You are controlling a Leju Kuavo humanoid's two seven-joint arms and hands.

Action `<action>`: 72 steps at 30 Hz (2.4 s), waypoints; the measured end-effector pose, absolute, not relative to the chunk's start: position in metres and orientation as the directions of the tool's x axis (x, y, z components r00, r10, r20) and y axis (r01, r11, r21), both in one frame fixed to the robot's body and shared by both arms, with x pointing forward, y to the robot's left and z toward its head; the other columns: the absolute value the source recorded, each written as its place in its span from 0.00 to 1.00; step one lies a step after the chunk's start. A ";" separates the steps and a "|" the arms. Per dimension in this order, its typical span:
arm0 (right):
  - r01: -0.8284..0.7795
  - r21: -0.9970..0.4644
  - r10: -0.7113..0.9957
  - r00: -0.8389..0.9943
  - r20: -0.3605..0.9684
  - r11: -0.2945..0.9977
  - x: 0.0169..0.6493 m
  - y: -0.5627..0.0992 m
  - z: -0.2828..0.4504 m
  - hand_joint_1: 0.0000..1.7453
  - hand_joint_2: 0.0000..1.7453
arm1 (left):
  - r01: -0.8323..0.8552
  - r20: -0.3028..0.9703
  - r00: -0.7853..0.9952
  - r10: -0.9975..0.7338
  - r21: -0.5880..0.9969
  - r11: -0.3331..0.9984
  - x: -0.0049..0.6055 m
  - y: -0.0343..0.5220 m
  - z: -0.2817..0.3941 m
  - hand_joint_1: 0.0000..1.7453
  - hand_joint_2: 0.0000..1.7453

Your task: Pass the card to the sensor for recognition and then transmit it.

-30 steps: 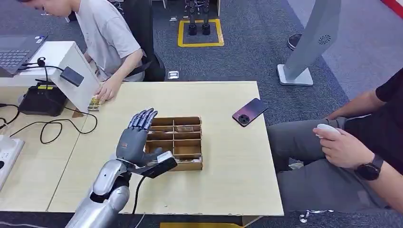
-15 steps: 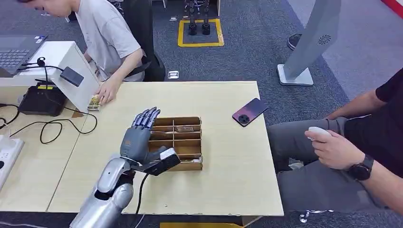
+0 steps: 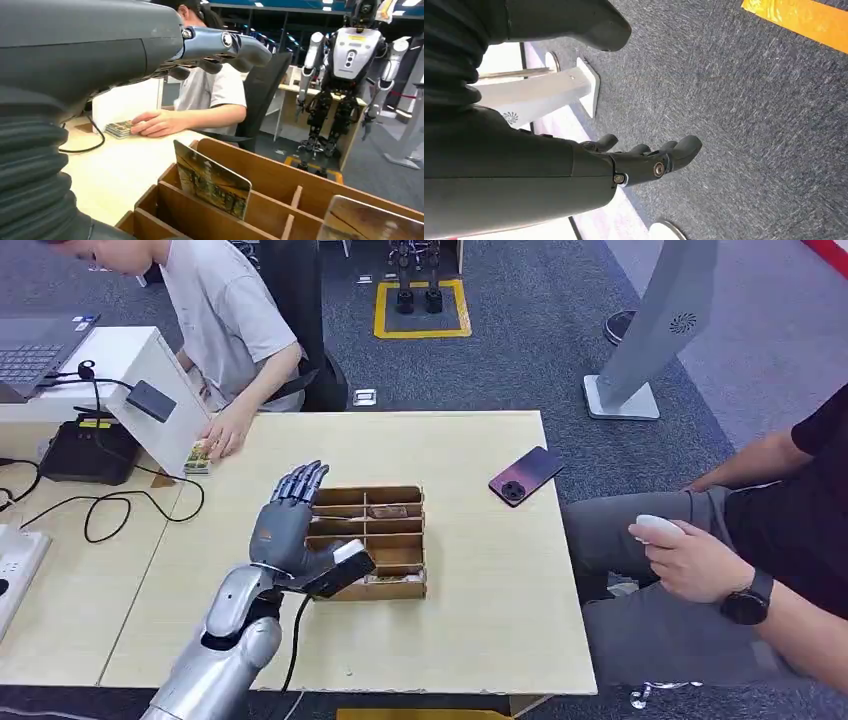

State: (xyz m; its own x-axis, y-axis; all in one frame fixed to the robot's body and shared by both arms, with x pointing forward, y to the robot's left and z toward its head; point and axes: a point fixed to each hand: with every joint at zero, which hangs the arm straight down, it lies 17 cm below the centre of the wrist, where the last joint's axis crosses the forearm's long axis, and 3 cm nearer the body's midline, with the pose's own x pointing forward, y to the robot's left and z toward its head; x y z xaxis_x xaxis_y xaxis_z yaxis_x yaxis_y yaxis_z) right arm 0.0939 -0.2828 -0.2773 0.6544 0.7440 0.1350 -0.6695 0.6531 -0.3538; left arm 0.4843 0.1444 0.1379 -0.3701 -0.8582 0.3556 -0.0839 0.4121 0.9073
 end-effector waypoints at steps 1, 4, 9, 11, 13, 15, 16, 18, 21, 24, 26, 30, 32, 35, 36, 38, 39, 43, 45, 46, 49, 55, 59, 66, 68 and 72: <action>-0.670 -0.354 0.744 0.654 0.135 0.653 0.094 -0.283 -0.277 0.00 1.00 | -0.086 0.356 -0.364 -0.861 0.907 0.411 0.486 0.147 0.138 0.00 1.00; -0.669 -0.354 0.744 0.654 0.137 0.653 0.095 -0.283 -0.277 0.00 1.00 | -0.086 0.356 -0.349 -0.867 0.909 0.408 0.489 0.152 0.134 0.00 1.00; -0.671 -0.349 0.744 0.654 0.138 0.654 0.096 -0.282 -0.277 0.00 1.00 | -0.077 0.357 -0.333 -0.873 0.912 0.402 0.490 0.157 0.127 0.00 1.00; -0.671 -0.348 0.744 0.654 0.138 0.654 0.096 -0.282 -0.277 0.00 1.00 | -0.077 0.357 -0.333 -0.873 0.912 0.402 0.491 0.158 0.126 0.00 1.00; -0.671 -0.349 0.744 0.654 0.138 0.654 0.096 -0.282 -0.277 0.00 1.00 | -0.076 0.361 -0.331 -0.872 0.911 0.406 0.491 0.159 0.126 0.00 1.00; -0.671 -0.349 0.744 0.654 0.138 0.654 0.096 -0.281 -0.277 0.00 1.00 | -0.070 0.373 -0.328 -0.868 0.907 0.416 0.491 0.159 0.124 0.00 1.00; -0.671 -0.349 0.744 0.654 0.138 0.654 0.096 -0.281 -0.277 0.00 1.00 | -0.068 0.377 -0.327 -0.867 0.905 0.419 0.491 0.159 0.124 0.00 1.00; -0.672 -0.349 0.745 0.652 0.139 0.653 0.097 -0.281 -0.277 0.00 1.00 | -0.064 0.380 -0.325 -0.866 0.905 0.421 0.491 0.158 0.123 1.00 1.00; -0.672 -0.351 0.745 0.652 0.137 0.653 0.098 -0.281 -0.277 0.00 1.00 | -0.051 0.384 -0.330 -0.862 0.905 0.422 0.491 0.156 0.121 1.00 1.00; -0.672 -0.351 0.745 0.653 0.135 0.652 0.098 -0.281 -0.277 0.00 1.00 | -0.039 0.391 -0.329 -0.860 0.904 0.426 0.492 0.156 0.119 1.00 1.00; -0.672 -0.351 0.745 0.653 0.135 0.652 0.098 -0.281 -0.277 0.00 1.00 | -0.033 0.395 -0.327 -0.859 0.903 0.428 0.492 0.156 0.117 1.00 1.00; -0.672 -0.351 0.745 0.653 0.135 0.652 0.098 -0.281 -0.277 0.00 1.00 | -0.028 0.399 -0.325 -0.857 0.902 0.431 0.492 0.157 0.116 1.00 1.00; -0.672 -0.351 0.745 0.653 0.136 0.652 0.098 -0.281 -0.277 0.00 1.00 | -0.023 0.404 -0.323 -0.856 0.901 0.434 0.493 0.157 0.116 1.00 1.00; -0.672 -0.351 0.746 0.652 0.139 0.652 0.099 -0.281 -0.277 0.00 1.00 | -0.022 0.407 -0.320 -0.855 0.899 0.436 0.494 0.158 0.116 1.00 1.00; -0.672 -0.351 0.746 0.652 0.139 0.652 0.099 -0.281 -0.277 0.00 1.00 | -0.022 0.407 -0.320 -0.855 0.899 0.436 0.495 0.158 0.116 1.00 1.00; -0.672 -0.351 0.746 0.652 0.139 0.652 0.099 -0.281 -0.277 0.00 1.00 | -0.020 0.408 -0.319 -0.856 0.900 0.436 0.495 0.159 0.116 1.00 1.00; -0.672 -0.351 0.746 0.652 0.139 0.652 0.099 -0.281 -0.277 0.00 1.00 | -0.019 0.409 -0.318 -0.855 0.899 0.437 0.495 0.159 0.115 1.00 1.00; -0.671 -0.352 0.746 0.651 0.139 0.652 0.100 -0.281 -0.276 0.00 1.00 | -0.006 0.419 -0.315 -0.852 0.897 0.443 0.495 0.158 0.113 1.00 1.00; -0.672 -0.352 0.746 0.651 0.139 0.652 0.100 -0.281 -0.276 0.00 1.00 | 0.001 0.428 -0.312 -0.848 0.893 0.451 0.495 0.159 0.112 1.00 1.00; -0.672 -0.352 0.746 0.652 0.137 0.652 0.099 -0.281 -0.277 0.00 1.00 | 0.005 0.434 -0.312 -0.845 0.890 0.455 0.495 0.158 0.111 1.00 1.00; -0.670 -0.352 0.744 0.654 0.136 0.654 0.099 -0.281 -0.277 0.00 1.00 | 0.010 0.465 -0.317 -0.827 0.873 0.487 0.495 0.160 0.114 1.00 1.00; -0.655 -0.357 0.733 0.665 0.145 0.666 0.097 -0.282 -0.277 0.00 1.00 | -0.025 0.536 -0.402 -0.743 0.804 0.594 0.508 0.169 0.187 1.00 1.00; -0.652 -0.353 0.728 0.668 0.150 0.671 0.092 -0.281 -0.277 0.00 1.00 | -0.090 0.543 -0.510 -0.667 0.737 0.670 0.510 0.180 0.269 1.00 1.00; -0.652 -0.348 0.726 0.671 0.151 0.674 0.087 -0.281 -0.278 0.00 1.00 | -0.206 0.462 -0.648 -0.606 0.659 0.723 0.488 0.206 0.381 1.00 1.00; -0.650 -0.348 0.724 0.673 0.151 0.676 0.087 -0.281 -0.278 0.00 1.00 | -0.226 0.444 -0.662 -0.605 0.651 0.725 0.483 0.210 0.391 1.00 1.00; -0.653 -0.347 0.726 0.673 0.143 0.673 0.086 -0.281 -0.278 0.00 1.00 | -0.313 0.390 -0.625 -0.676 0.668 0.675 0.482 0.225 0.400 1.00 1.00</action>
State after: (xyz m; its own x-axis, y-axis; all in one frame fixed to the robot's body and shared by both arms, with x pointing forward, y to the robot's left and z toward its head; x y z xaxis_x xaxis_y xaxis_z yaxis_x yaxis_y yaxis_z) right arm 0.0856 -0.2814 -0.2783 0.6728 0.7259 0.1430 -0.6528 0.6733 -0.3471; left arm 0.4823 0.2246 0.3999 -0.6251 -0.6760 0.3902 -0.3127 0.6749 0.6683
